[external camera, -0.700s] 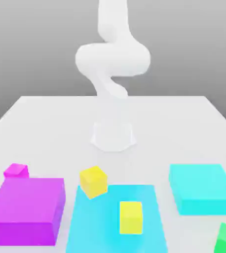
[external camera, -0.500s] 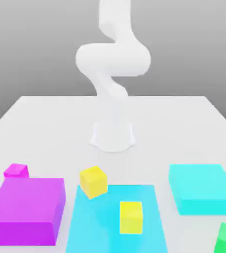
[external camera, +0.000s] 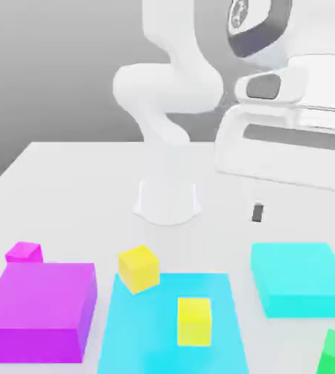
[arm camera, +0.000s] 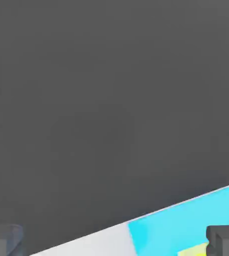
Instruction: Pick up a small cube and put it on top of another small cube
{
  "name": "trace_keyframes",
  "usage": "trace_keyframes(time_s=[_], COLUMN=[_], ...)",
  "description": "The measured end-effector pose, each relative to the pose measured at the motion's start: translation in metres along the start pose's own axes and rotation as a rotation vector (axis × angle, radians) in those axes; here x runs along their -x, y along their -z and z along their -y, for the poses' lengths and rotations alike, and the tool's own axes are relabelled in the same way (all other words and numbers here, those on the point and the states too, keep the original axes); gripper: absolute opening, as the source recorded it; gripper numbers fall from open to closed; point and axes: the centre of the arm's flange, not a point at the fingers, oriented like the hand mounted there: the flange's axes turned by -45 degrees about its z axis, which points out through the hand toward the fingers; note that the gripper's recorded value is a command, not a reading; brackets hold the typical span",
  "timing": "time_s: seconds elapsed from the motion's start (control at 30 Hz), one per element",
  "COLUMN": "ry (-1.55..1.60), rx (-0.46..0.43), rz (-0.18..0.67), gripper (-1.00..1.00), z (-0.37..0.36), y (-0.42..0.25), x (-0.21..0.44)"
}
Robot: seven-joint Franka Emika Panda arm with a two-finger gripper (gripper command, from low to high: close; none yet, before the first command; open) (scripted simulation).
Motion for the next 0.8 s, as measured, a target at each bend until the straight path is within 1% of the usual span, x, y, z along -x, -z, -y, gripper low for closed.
trace_keyframes(time_s=[0.17,0.37,0.5,0.53,0.73,0.8], ry=[-0.068,-0.154,-0.174,-0.174,-0.174,-0.176], rx=[0.007,0.001,-0.002,-0.002,-0.004,-0.004], rz=[0.109,0.25,0.28,0.281,0.28,0.28], gripper=[0.0,0.0,0.0,-1.0,-1.0,-1.0], z=[0.033,0.072,0.081,0.081,0.081,0.081], y=[-0.068,-0.132,-0.187,-0.199,-0.205,-0.189], x=[0.037,0.097,0.121,0.126,0.128,0.123])
